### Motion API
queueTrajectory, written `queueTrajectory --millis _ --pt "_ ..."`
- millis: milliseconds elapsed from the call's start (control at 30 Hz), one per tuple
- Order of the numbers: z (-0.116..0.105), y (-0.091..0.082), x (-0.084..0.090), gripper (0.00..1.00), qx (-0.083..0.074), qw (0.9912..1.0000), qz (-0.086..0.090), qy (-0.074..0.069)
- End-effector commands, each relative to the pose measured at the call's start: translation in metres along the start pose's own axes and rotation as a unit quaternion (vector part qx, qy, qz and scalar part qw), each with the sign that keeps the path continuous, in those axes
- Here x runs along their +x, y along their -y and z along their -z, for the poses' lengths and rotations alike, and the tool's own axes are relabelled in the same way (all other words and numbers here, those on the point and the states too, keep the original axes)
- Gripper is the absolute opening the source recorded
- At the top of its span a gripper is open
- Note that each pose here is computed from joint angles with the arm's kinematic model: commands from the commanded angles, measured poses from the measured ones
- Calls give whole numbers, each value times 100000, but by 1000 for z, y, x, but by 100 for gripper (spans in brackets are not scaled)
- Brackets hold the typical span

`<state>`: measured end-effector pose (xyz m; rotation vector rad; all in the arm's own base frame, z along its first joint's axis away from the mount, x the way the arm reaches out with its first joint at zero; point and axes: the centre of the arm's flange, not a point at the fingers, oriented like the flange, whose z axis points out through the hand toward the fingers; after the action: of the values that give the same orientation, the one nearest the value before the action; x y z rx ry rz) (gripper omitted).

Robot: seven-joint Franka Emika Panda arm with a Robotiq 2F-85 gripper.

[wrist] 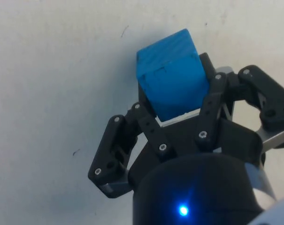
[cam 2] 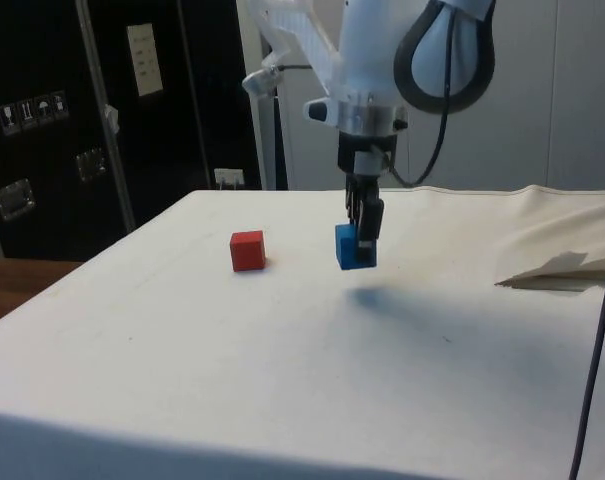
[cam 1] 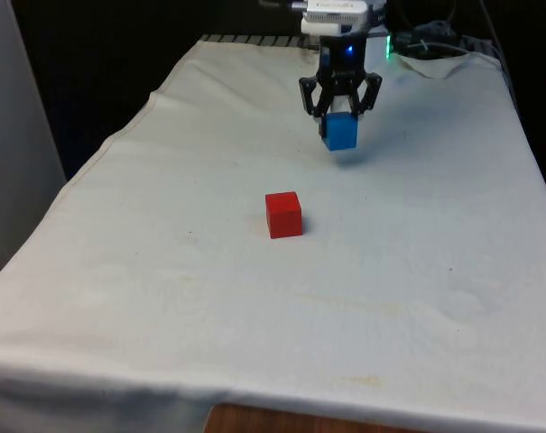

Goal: Stack the two cubes.

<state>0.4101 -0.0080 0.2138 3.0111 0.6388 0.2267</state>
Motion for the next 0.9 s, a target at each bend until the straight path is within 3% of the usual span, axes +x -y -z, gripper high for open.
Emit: queueTrajectory --millis 0,467,867 --pt "7 -1 2 1 -7 100000 -43 -156" --pt "46 -11 20 1 -189 99988 -1411 -657" --pt "80 -19 37 1 -536 99939 -2711 -2120"
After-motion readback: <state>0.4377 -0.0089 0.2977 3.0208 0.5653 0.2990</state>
